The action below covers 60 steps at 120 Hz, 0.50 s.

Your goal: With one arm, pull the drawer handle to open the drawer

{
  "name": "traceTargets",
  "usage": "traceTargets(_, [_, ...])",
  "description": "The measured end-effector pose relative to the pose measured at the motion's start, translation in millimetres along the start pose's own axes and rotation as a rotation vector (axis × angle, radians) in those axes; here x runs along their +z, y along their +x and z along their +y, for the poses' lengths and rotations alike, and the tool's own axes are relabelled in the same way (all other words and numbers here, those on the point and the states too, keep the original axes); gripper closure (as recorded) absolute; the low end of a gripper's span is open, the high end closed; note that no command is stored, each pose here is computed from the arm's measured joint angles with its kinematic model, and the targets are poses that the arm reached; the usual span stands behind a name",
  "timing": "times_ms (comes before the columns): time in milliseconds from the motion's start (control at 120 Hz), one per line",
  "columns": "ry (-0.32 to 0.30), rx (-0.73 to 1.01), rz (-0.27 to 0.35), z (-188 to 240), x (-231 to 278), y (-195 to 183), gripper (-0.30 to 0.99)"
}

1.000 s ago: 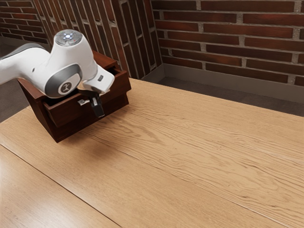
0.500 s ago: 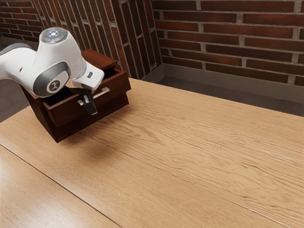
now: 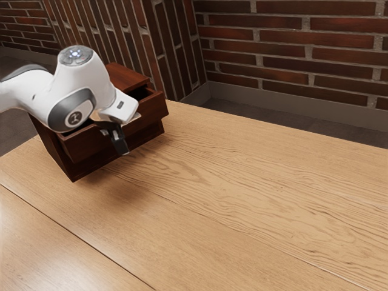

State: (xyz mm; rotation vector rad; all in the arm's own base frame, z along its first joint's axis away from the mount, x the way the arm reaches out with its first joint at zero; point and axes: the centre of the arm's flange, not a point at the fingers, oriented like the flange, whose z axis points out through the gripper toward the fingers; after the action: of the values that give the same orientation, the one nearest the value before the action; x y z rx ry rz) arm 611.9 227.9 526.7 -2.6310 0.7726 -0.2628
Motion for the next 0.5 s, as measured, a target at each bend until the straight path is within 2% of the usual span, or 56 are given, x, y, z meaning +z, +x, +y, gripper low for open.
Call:
traceTargets(425, [0.012, 0.049, -0.01, 31.0, -11.9, 20.4, 0.0])
traceTargets(500, [0.015, 0.056, -0.009, 37.8, -17.5, 19.9, 0.05])
